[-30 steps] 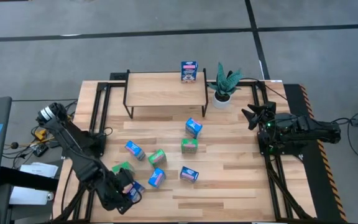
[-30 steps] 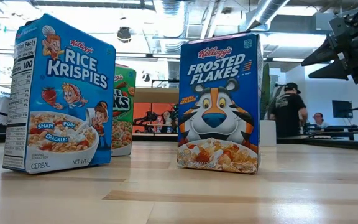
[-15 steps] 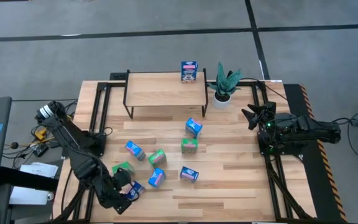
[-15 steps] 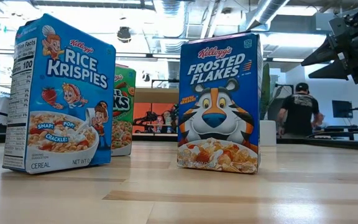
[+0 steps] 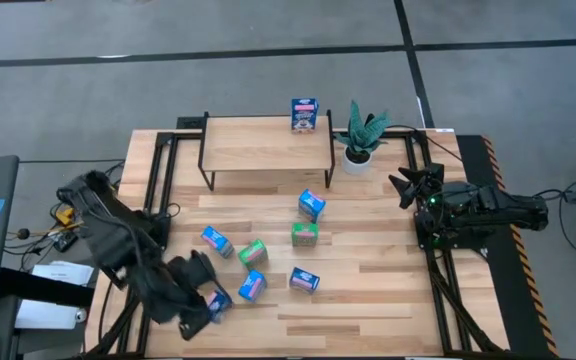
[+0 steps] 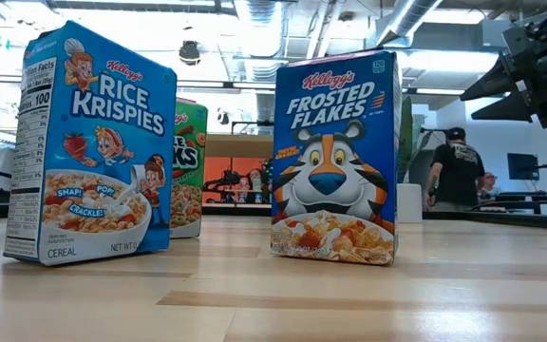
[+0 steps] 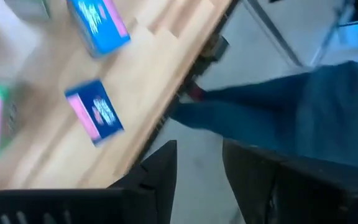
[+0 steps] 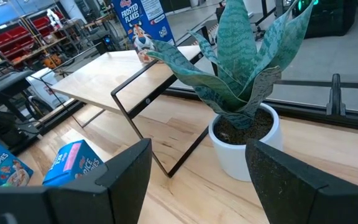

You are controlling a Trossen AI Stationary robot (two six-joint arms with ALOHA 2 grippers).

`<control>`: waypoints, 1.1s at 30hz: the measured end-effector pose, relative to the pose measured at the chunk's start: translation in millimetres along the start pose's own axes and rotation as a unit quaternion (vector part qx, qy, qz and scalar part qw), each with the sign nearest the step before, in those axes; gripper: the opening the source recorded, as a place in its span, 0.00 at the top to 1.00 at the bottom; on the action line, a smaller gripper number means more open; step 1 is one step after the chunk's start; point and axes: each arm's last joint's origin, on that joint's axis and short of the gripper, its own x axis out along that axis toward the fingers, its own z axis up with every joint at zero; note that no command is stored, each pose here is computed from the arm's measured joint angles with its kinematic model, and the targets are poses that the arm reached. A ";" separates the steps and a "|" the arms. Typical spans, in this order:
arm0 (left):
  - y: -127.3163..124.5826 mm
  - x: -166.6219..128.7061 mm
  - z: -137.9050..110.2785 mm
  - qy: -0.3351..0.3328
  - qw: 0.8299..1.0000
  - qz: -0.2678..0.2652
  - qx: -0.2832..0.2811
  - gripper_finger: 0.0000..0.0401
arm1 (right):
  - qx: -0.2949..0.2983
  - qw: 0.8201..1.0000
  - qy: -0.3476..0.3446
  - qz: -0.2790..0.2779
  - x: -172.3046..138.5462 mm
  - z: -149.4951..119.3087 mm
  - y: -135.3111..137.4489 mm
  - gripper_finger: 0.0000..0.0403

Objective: Stack cereal on shelf
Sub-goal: Put the bottom blue cereal box on the shelf aligned with the other blue cereal box

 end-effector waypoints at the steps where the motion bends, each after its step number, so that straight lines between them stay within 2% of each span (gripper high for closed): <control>1: -2.6 7.7 -0.4 -0.004 1.000 0.023 0.021 0.71 | 0.000 1.000 0.000 0.000 0.0 0.0 0.0 0.29; 3: -1.0 30.2 -3.2 0.008 0.993 0.102 0.063 0.71 | 0.000 1.000 0.000 0.000 0.0 0.0 0.0 0.29; 6: 6.5 73.2 -9.4 0.044 0.970 0.225 0.086 0.71 | 0.000 1.000 0.000 0.000 0.0 0.0 0.0 0.29; 8: 6.7 94.4 -9.4 0.061 0.963 0.250 0.084 0.71 | 0.000 1.000 0.000 0.000 0.0 0.0 0.0 0.29; 11: 1.8 113.0 -6.7 0.077 0.968 0.230 0.061 0.71 | 0.000 1.000 0.000 0.000 0.0 0.0 0.0 0.29; 15: -3.7 116.9 1.0 0.041 0.978 0.200 -0.038 0.71 | 0.000 1.000 -0.002 -0.002 0.0 0.1 -0.1 0.29; 17: -5.5 117.2 3.8 0.032 0.980 0.188 -0.058 0.71 | 0.000 1.000 -0.002 -0.004 0.0 0.1 -0.2 0.29; 26: -6.3 117.8 7.7 0.024 0.983 0.181 -0.021 0.71 | 0.000 1.000 -0.007 -0.010 0.0 0.4 -0.6 0.29; 30: -7.7 118.4 9.4 0.006 0.984 0.176 0.016 0.71 | 0.000 1.000 -0.007 -0.010 0.0 0.4 -0.6 0.29; 33: -9.0 119.4 11.6 0.029 0.986 0.161 0.039 0.67 | 0.000 1.000 -0.007 -0.010 0.0 0.4 -0.6 0.29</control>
